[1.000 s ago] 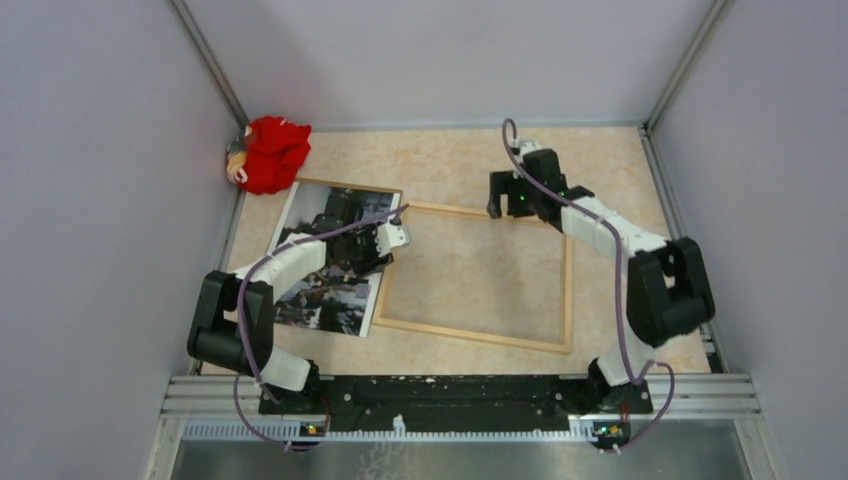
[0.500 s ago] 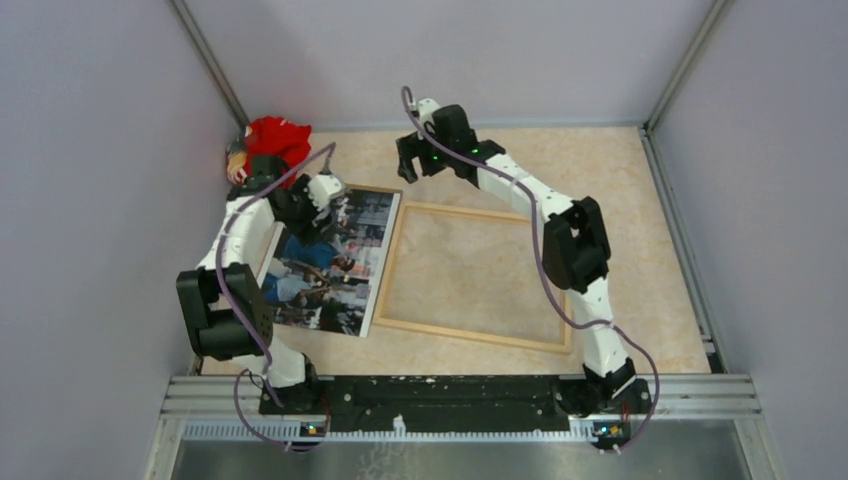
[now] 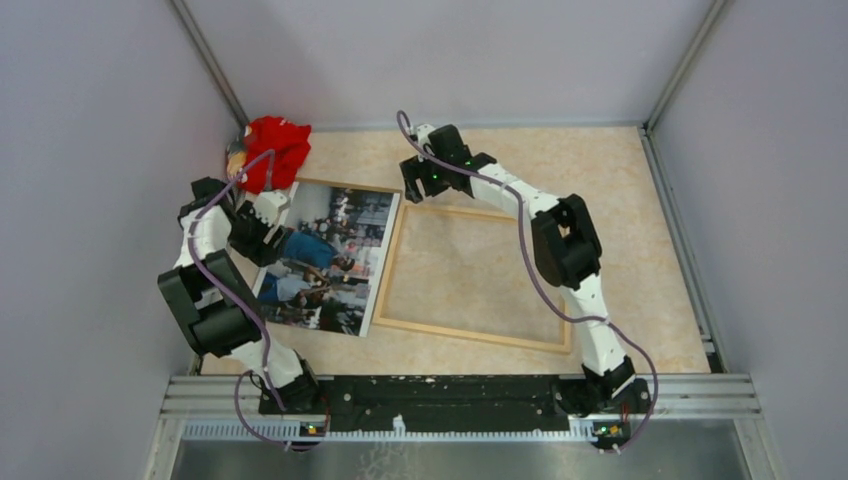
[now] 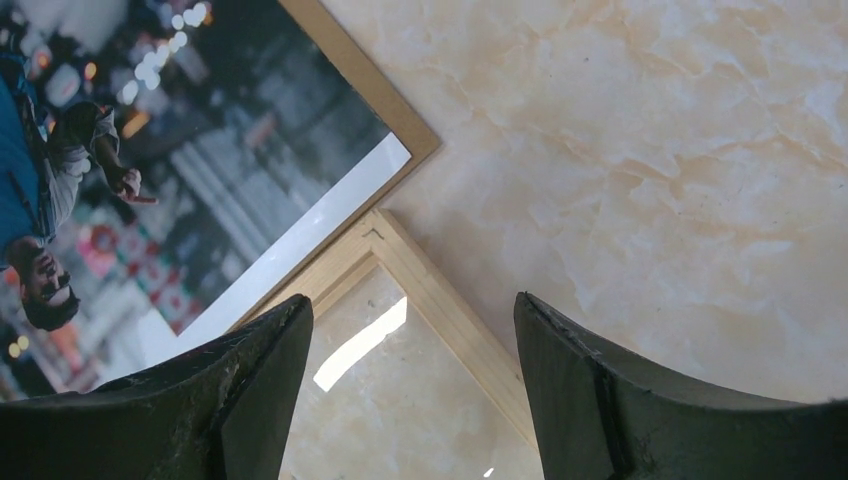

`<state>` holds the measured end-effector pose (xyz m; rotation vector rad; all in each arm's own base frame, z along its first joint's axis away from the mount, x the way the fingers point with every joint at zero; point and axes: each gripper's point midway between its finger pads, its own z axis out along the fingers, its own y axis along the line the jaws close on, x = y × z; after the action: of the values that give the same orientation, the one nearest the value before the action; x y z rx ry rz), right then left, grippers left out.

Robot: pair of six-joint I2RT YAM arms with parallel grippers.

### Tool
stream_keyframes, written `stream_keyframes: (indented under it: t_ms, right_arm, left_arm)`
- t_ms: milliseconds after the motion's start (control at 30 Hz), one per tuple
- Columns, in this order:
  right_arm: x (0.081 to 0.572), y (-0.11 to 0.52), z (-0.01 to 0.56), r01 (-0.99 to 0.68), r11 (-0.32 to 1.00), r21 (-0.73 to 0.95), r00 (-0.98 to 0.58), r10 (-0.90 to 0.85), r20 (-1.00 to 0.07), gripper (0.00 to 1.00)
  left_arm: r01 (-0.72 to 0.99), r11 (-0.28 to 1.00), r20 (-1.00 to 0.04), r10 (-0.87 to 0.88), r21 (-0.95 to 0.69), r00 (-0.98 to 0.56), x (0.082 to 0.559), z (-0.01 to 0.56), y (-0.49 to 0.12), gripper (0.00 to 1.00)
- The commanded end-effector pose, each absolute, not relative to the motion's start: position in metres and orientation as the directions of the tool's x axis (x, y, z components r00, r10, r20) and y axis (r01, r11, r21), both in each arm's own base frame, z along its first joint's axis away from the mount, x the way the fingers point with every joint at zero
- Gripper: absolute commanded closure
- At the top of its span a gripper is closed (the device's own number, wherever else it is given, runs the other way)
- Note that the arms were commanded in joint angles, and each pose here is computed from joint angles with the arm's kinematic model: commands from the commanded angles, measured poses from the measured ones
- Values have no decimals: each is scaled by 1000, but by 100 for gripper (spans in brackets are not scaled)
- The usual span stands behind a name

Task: Put the photo into the frame

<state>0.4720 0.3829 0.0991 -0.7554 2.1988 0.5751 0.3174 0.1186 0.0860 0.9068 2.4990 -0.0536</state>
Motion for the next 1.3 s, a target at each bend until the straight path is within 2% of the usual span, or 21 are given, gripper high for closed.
stream_keyframes:
  t_ms: [0, 133, 267, 400, 500, 667, 767, 933, 1267]
  right_arm:
    - [484, 410, 113, -643, 741, 192, -531, -250, -810, 26]
    - [486, 426, 91, -607, 736, 298, -628, -215, -748, 26]
    - [478, 428, 76, -582, 722, 375, -702, -212, -680, 28]
    - [472, 406, 73, -611, 723, 322, -650, -226, -726, 28]
    - [470, 387, 76, -627, 717, 306, -636, -243, -733, 28]
    - [469, 363, 76, -633, 713, 301, -635, -255, -729, 32]
    - [466, 354, 77, -643, 703, 305, -629, -258, -733, 34]
    - [469, 338, 78, -644, 711, 282, -622, -271, -735, 45]
    - [466, 326, 79, -679, 690, 250, -596, -320, -737, 49]
  left_arm:
    - [485, 858, -448, 505, 170, -737, 330, 92, 161, 22]
    - [401, 871, -420, 489, 283, -765, 334, 84, 190, 28]
    - [403, 884, -440, 468, 238, -767, 334, 74, 181, 30]
    - [462, 866, -475, 493, 191, -729, 331, 82, 165, 27]
    - [558, 821, -544, 524, 118, -656, 332, 97, 126, 24]
    - [680, 725, -521, 624, 107, -583, 333, 97, 59, 23]
    - [697, 714, -530, 617, 67, -581, 334, 94, 37, 23]
    - [686, 728, -498, 603, 23, -624, 334, 90, 37, 24]
    - [679, 733, -496, 606, 45, -622, 336, 97, 40, 23]
